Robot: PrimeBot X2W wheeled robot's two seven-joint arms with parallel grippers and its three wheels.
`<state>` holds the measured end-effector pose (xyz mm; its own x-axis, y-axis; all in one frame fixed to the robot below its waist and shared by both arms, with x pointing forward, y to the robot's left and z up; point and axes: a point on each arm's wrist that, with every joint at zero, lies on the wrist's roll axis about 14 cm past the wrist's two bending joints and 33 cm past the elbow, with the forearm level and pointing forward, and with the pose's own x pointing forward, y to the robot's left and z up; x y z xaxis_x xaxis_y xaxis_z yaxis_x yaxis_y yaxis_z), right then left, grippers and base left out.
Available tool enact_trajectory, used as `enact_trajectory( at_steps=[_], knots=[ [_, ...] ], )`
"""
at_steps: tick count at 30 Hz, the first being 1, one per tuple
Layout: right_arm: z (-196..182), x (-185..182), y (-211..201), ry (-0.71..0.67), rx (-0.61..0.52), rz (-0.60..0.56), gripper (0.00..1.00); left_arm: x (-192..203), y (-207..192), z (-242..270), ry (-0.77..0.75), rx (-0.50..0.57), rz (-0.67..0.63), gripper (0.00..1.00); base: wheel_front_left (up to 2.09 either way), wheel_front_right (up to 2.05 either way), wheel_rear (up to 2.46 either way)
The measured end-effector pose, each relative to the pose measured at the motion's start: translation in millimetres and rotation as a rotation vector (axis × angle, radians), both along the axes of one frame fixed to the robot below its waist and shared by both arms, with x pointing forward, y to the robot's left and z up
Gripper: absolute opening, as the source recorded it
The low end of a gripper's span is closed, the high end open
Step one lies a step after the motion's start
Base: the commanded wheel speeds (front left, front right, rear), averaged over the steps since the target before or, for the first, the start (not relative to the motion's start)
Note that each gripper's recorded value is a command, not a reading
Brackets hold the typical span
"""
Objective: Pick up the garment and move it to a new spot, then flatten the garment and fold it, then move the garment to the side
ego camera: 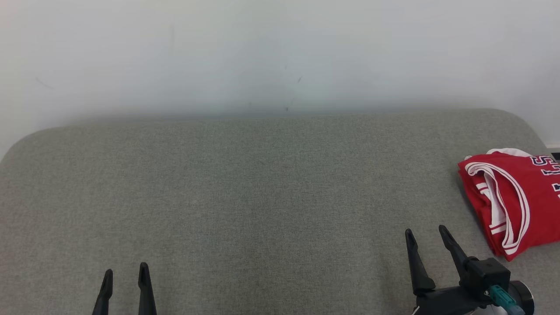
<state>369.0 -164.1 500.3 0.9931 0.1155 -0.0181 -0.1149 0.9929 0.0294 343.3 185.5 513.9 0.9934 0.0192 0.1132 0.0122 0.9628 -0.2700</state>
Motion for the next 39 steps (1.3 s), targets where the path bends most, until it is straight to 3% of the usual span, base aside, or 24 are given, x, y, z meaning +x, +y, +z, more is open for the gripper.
enact_trajectory(
  at_steps=[6, 7, 13, 39],
  knots=[
    [-0.5, 0.7, 2.2, 0.002, 0.002, 0.006, 1.0, -1.0, -0.8, 1.1, -0.003, 0.0, 0.002, 1.0, 0.0, 0.0, 0.0],
    [-1.7, 0.3, 2.5, 0.005, 0.006, 0.007, 0.0, -1.3, -0.6, 0.3, 0.0, 0.0, 0.003, 0.0, 0.0, 0.0, 0.0],
    [-29.5, -10.8, 1.2, 0.094, 0.019, -0.001, 0.0, -4.2, -2.1, -19.2, 0.066, -0.012, 0.0, 0.0, 0.0, 0.0, 0.0],
    [-23.3, -3.5, -13.8, 0.113, 0.484, -0.095, 0.0, 10.8, 9.7, -31.2, 0.147, -0.408, 0.028, 0.0, 0.0, 0.0, 0.0]
  ],
)
